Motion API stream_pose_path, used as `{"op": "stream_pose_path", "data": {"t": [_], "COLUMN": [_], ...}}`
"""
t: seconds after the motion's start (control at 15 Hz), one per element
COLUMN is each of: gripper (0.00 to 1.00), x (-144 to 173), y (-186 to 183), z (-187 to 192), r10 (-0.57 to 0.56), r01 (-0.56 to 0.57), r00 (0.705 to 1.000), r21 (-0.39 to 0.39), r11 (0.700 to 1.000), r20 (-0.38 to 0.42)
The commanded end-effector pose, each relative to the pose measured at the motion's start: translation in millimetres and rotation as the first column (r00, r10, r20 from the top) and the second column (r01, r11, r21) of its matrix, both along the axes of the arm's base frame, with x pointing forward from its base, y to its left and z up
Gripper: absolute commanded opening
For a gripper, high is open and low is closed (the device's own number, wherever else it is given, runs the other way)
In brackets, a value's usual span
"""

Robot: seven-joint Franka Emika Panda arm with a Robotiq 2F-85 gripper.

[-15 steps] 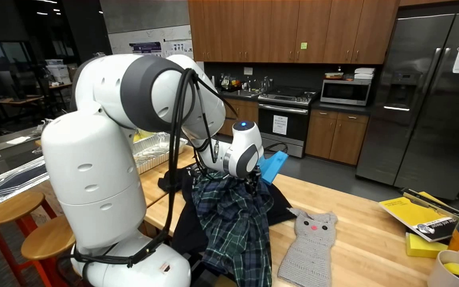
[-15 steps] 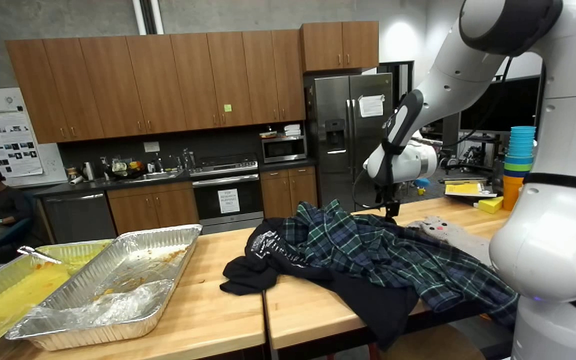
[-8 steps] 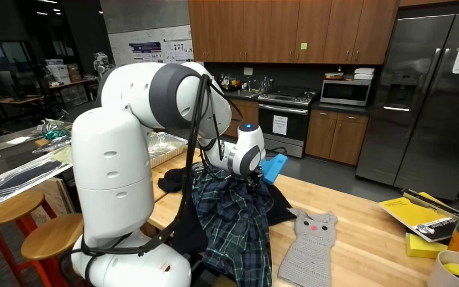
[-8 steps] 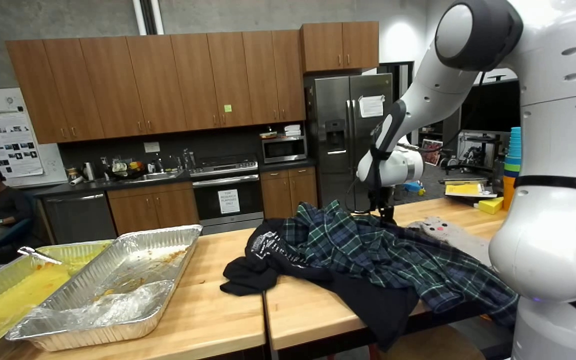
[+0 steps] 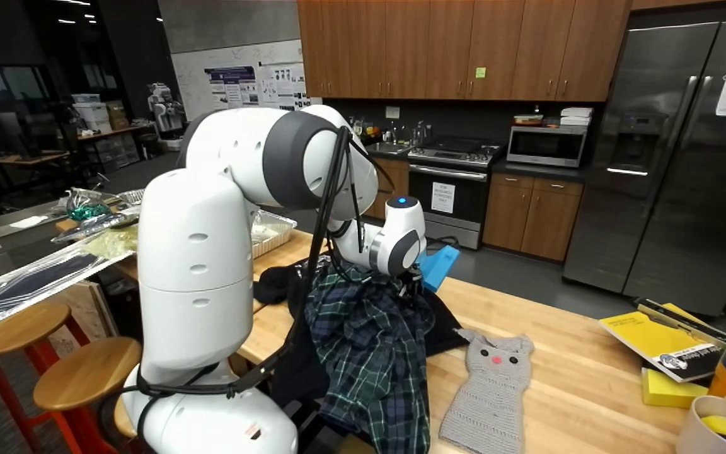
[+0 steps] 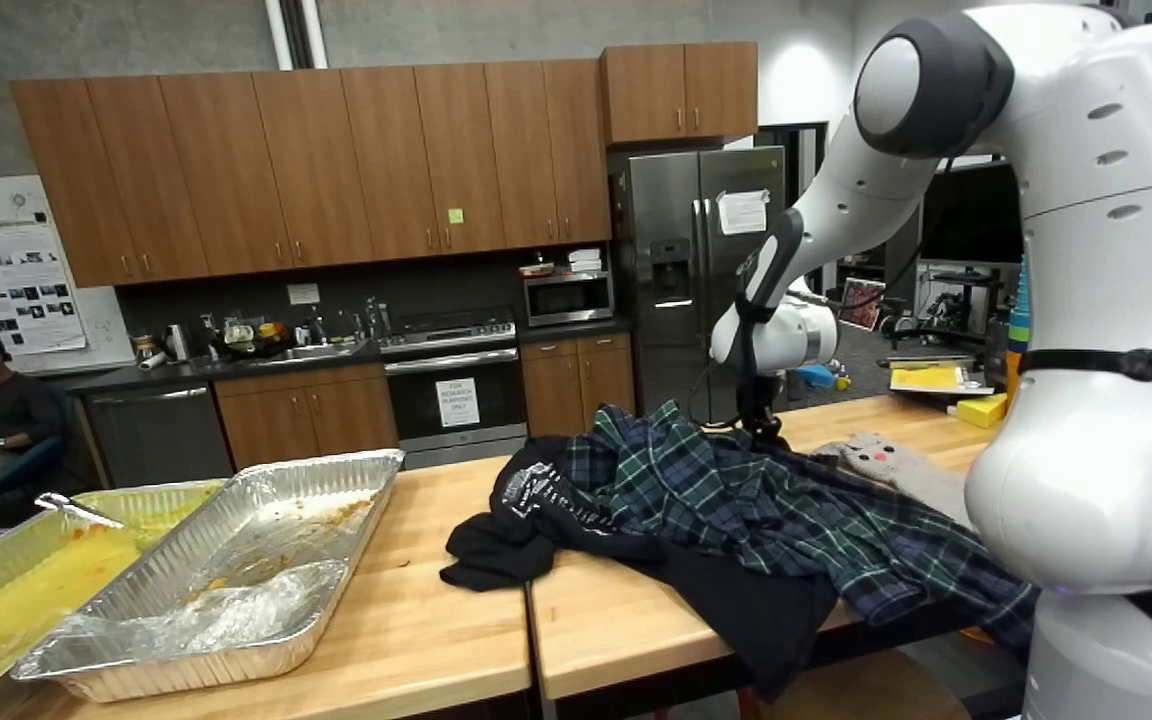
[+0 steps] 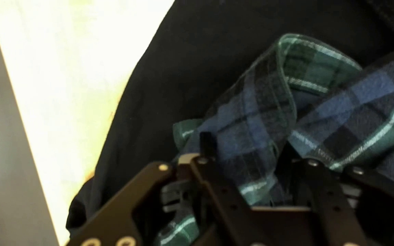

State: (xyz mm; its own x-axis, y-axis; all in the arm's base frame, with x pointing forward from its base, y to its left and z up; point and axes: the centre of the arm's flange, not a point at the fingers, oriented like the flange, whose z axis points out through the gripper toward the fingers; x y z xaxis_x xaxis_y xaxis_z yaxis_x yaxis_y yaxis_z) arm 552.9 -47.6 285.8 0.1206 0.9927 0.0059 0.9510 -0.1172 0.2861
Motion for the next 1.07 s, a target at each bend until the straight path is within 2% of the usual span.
{"op": "stream_pose_path", "data": {"t": [0.0,0.13,0.2,0.33,0.53,0.73,1.0], "gripper": [0.16,0.02,0.0,0.0,0.01,0.01,0.01], "x": [-1.6,-4.8,-6.3,-12.2,-23.8,-41.4,-77.7], "y": [-0.6,-1.0,-2.7,-10.2,-31.6,-61.1,-108.4], "z": [12.9,17.8,20.3,28.7,45.9,66.1,88.6], "r10": [-0.011,-0.027,-0.039,-0.085,-0.251,-0.419,-0.607], "r01": [0.011,0.028,0.039,0.084,0.247,0.41,0.587], "r00": [0.999,0.998,0.997,0.992,0.962,0.901,0.783], "r21": [-0.01,-0.008,-0.005,0.014,0.048,0.095,0.161], "r11": [1.0,1.0,0.999,0.996,0.968,0.907,0.793], "r20": [0.034,0.053,0.062,0.09,0.106,0.109,0.136]}}
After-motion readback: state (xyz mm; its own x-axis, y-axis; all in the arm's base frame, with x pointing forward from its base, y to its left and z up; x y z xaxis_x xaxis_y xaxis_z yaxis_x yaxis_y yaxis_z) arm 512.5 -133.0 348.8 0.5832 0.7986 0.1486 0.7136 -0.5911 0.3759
